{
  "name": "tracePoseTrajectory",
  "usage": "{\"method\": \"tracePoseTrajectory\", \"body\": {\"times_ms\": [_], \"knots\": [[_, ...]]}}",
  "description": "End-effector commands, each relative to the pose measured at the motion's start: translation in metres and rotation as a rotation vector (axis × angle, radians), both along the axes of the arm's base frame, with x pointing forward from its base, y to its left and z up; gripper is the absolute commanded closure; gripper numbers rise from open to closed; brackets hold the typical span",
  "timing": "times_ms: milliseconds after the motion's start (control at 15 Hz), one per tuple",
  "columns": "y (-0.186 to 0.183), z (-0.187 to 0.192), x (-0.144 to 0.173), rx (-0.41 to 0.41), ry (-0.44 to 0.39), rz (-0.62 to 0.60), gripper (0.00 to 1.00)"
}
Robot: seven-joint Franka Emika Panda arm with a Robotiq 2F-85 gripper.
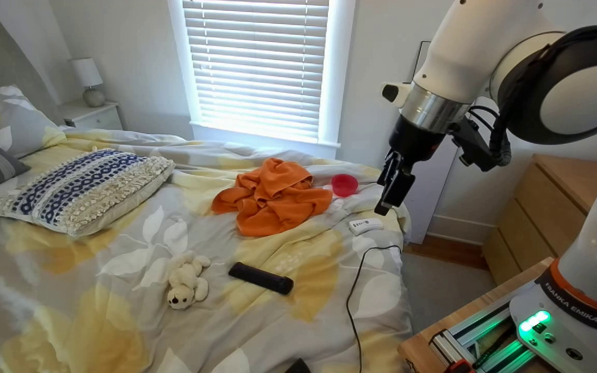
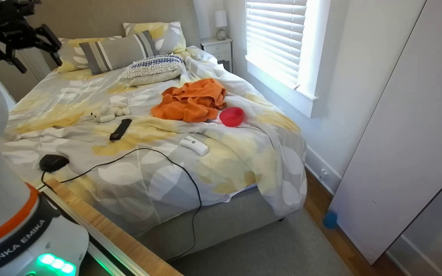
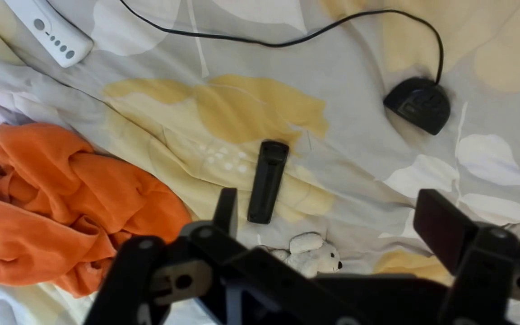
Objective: Push the button on the black object to the left of the bed
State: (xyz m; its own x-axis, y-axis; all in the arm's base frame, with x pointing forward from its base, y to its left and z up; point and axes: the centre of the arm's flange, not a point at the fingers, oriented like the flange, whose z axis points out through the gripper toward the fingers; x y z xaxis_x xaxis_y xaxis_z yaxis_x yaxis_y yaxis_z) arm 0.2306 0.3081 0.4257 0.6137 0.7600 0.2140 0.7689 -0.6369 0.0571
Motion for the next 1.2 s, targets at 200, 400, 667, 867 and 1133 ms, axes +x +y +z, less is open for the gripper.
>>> {"method": "tracePoseTrajectory", "body": {"times_ms": [200, 400, 667, 867, 1133], "knots": [[0.018, -0.002, -0.018, 0.026, -0.014, 0.062, 0.0], [0.049, -0.003, -0.062, 0.078, -0.019, 0.183, 0.0], [0.086, -0.018, -0.121, 0.144, -0.035, 0.345, 0.0], [0.113, -0.047, -0.143, 0.096, -0.071, 0.364, 0.0], [0.138, -0.093, -0.152, -0.007, -0.05, 0.342, 0.0]]}}
